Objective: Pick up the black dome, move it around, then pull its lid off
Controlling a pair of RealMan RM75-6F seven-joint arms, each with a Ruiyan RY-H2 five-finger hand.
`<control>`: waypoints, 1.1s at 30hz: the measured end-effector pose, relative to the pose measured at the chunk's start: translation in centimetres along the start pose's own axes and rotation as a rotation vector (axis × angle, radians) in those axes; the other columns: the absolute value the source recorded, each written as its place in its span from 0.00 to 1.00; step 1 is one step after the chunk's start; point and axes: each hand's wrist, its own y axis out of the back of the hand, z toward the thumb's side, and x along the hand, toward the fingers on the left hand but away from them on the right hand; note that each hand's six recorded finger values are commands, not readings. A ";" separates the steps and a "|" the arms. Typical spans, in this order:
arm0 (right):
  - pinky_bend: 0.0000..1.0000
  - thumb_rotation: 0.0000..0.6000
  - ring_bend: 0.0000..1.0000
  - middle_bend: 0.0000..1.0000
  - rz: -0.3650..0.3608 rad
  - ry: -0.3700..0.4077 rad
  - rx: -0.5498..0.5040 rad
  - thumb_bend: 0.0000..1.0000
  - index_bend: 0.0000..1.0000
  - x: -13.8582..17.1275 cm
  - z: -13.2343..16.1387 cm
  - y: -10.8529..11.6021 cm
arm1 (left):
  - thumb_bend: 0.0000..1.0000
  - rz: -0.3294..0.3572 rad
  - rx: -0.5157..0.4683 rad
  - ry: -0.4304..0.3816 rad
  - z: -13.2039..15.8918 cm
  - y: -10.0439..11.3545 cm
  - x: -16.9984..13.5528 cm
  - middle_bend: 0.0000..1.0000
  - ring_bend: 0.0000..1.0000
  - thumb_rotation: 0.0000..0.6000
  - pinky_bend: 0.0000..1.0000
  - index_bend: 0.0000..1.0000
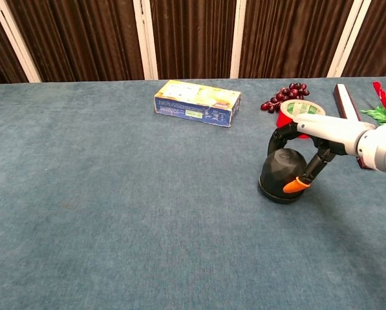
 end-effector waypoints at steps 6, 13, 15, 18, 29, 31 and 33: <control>0.00 1.00 0.17 0.50 -0.033 0.026 -0.024 0.10 0.41 0.0 0.8 1.1 | 0.31 0.000 -0.001 -0.001 0.0 0.0 0.0 0.00 0.00 1.00 0.09 0.21; 0.00 1.00 0.17 0.50 -0.069 0.039 -0.047 0.10 0.41 0.2 1.3 3.2 | 0.31 0.002 -0.002 0.000 0.0 0.1 0.0 0.00 0.00 1.00 0.09 0.21; 0.00 1.00 0.17 0.50 -0.070 0.037 -0.052 0.10 0.41 0.3 1.2 3.6 | 0.31 0.002 -0.003 0.001 0.0 0.1 0.0 0.00 0.00 1.00 0.09 0.21; 0.00 1.00 0.17 0.50 -0.071 0.030 -0.049 0.10 0.41 0.4 1.0 4.1 | 0.31 0.000 -0.002 0.000 0.0 0.0 0.0 0.00 0.00 1.00 0.09 0.21; 0.00 1.00 0.17 0.50 -0.086 -0.034 -0.028 0.10 0.41 1.8 -2.1 6.1 | 0.31 0.000 -0.001 0.002 0.0 0.0 0.0 0.00 0.00 1.00 0.09 0.21; 0.00 1.00 0.17 0.50 -0.085 -0.051 -0.027 0.10 0.41 2.3 -3.1 6.3 | 0.31 0.000 -0.002 0.003 0.0 0.0 -0.1 0.00 0.00 1.00 0.09 0.21; 0.00 1.00 0.17 0.50 -0.082 -0.067 -0.031 0.10 0.41 2.8 -3.9 6.3 | 0.31 0.001 -0.002 0.004 -0.1 0.1 -0.1 0.00 0.00 1.00 0.09 0.21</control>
